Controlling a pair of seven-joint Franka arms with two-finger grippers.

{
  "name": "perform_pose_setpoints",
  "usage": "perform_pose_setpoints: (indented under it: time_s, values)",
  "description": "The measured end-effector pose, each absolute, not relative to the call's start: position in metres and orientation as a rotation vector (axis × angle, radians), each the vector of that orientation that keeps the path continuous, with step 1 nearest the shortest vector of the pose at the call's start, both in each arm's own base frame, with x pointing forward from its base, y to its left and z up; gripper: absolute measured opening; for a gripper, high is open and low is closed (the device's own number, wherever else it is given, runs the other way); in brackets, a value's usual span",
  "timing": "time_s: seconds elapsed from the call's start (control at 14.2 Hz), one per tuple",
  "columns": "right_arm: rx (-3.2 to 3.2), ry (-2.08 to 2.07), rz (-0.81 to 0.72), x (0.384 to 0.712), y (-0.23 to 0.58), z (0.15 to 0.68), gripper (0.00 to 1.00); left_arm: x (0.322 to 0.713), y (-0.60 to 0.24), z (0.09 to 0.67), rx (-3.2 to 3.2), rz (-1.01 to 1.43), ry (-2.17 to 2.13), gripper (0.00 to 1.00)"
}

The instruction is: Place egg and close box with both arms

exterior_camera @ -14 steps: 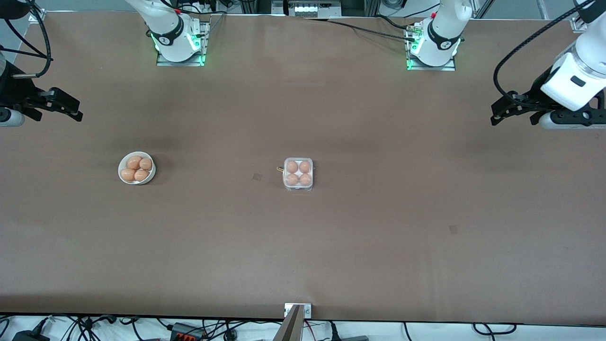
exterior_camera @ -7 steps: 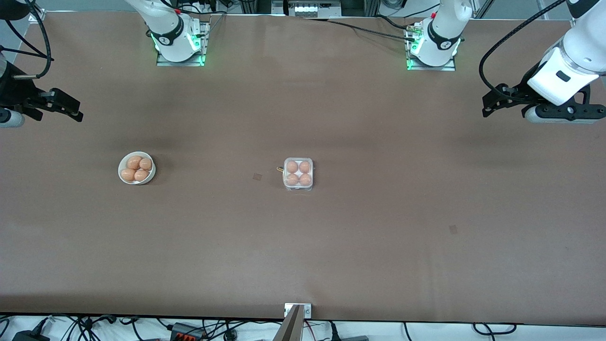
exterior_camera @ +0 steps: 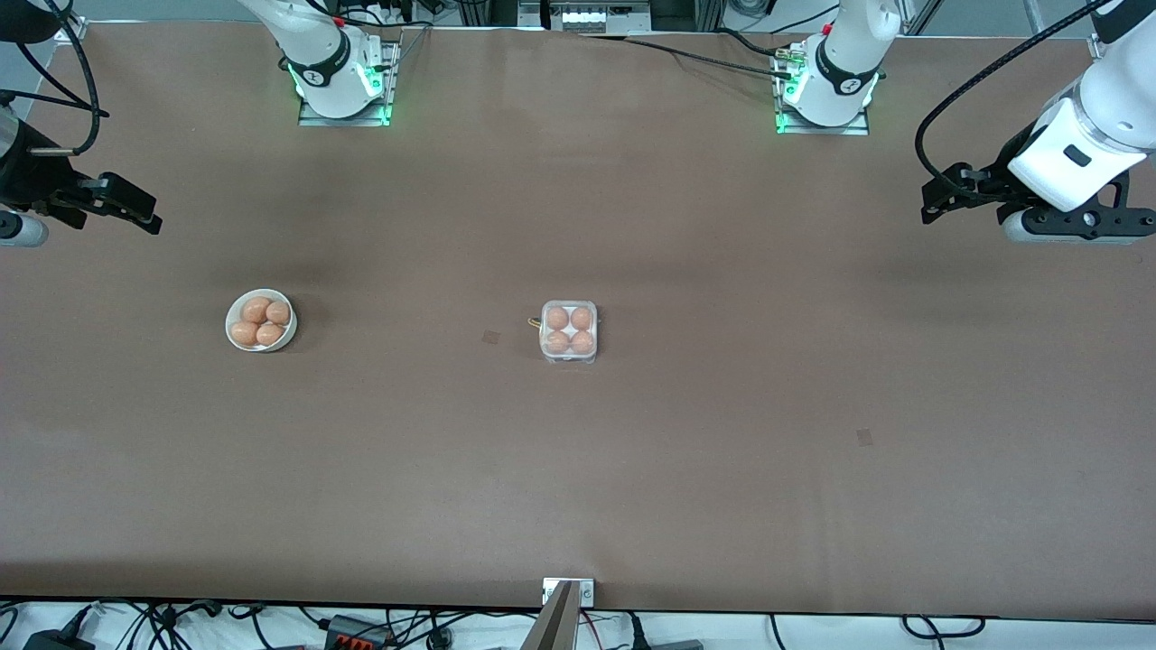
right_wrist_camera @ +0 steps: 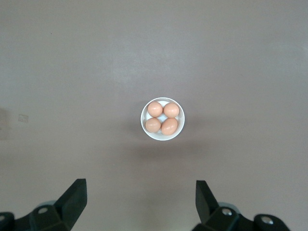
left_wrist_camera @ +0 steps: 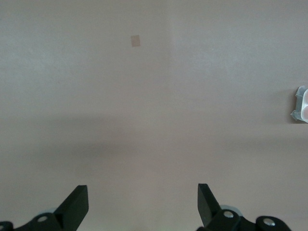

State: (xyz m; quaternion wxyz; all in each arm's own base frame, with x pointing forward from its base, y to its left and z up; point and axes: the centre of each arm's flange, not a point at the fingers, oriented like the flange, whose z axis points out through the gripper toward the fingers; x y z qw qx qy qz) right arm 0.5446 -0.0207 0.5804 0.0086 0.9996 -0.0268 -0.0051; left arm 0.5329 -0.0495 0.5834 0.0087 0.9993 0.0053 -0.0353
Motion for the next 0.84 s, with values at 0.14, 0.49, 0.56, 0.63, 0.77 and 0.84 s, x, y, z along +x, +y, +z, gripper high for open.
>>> perform_pose_setpoints:
  time_s: [0.14, 0.49, 0.56, 0.63, 0.77, 0.84]
  values:
    - [3.123, -0.077, -0.013, 0.5448, -0.0208, 0.5806, 1.00, 0.5329, -0.0491, 0.5836, 3.126, -0.110, 0.016, 1.00]
    - [3.124, 0.008, -0.005, 0.5454, -0.0210, 0.5811, 1.00, 0.5327, -0.0492, 0.5837, 3.127, -0.112, 0.016, 1.00]
    - [3.124, 0.022, -0.004, 0.5454, -0.0211, 0.5811, 1.00, 0.5327, -0.0493, 0.5837, 3.127, -0.112, 0.015, 1.00]
    - [3.124, 0.029, -0.004, 0.5454, -0.0212, 0.5811, 1.00, 0.5327, -0.0494, 0.5837, 3.127, -0.112, 0.015, 1.00]
    - [3.124, 0.033, -0.004, 0.5454, -0.0212, 0.5812, 1.00, 0.5326, -0.0508, 0.5837, 3.127, -0.112, 0.011, 1.00]
    - [3.124, 0.034, -0.004, 0.5454, -0.0212, 0.5812, 1.00, 0.5325, -0.0516, 0.5837, 3.127, -0.112, 0.009, 1.00]
